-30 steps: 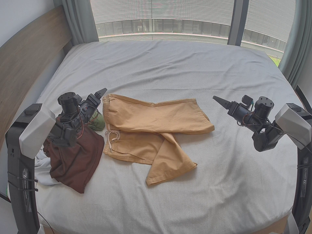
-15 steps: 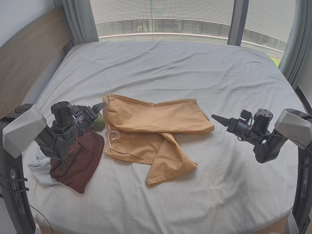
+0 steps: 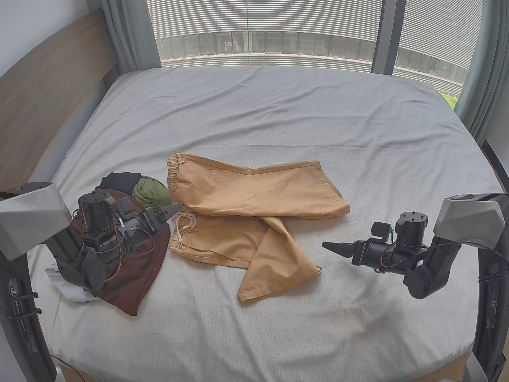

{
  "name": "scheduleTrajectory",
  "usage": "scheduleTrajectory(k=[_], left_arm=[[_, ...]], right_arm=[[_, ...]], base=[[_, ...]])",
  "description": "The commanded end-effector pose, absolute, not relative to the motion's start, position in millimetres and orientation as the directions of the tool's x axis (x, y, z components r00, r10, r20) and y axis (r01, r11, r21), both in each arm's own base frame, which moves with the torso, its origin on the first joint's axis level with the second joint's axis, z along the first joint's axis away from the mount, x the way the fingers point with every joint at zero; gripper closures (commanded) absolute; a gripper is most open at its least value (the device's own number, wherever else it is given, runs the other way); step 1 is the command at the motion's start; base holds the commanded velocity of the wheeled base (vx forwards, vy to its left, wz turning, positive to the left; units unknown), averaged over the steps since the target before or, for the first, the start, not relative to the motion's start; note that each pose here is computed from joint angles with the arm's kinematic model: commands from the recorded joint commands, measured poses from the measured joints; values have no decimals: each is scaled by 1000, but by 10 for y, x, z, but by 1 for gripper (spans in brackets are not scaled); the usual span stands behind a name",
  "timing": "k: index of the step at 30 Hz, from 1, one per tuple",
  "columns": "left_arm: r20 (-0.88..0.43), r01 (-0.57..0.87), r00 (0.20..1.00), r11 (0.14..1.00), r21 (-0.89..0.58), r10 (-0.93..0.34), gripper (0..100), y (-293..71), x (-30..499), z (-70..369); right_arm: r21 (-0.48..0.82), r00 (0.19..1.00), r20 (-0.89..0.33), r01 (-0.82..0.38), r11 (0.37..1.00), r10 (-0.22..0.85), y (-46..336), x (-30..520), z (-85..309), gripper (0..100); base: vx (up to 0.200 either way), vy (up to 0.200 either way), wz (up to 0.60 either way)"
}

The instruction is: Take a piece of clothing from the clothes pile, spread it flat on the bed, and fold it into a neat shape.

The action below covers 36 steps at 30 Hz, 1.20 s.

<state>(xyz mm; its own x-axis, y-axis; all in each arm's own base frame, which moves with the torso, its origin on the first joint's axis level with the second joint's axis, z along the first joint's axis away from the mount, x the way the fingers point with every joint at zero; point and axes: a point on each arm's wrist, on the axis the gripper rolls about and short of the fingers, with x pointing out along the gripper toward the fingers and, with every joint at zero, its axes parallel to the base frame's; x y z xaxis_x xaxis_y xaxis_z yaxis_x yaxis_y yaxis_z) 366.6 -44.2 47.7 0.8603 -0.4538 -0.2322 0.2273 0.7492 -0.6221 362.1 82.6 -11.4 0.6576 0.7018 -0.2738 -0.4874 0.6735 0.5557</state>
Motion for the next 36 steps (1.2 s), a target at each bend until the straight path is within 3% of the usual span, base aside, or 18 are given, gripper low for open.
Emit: scheduleTrajectory(k=[1, 14, 36], left_arm=[[-270, 206, 849, 756, -622, -454, 0, -442, 3645, 355], [-349, 163, 827, 782, -601, -440, 0, -427, 3625, 79], [-402, 144, 812, 812, -565, -424, 0, -446, 3632, -145]], right_arm=[[573, 631, -305, -476, 667, 713, 893, 3550, -206, 0], [655, 581, -323, -432, 620, 747, 1173, 3407, -237, 0], [677, 513, -389, -403, 615, 765, 1327, 3266, -434, 0]], base=[[0, 0, 0], [0, 0, 0], [0, 0, 0]])
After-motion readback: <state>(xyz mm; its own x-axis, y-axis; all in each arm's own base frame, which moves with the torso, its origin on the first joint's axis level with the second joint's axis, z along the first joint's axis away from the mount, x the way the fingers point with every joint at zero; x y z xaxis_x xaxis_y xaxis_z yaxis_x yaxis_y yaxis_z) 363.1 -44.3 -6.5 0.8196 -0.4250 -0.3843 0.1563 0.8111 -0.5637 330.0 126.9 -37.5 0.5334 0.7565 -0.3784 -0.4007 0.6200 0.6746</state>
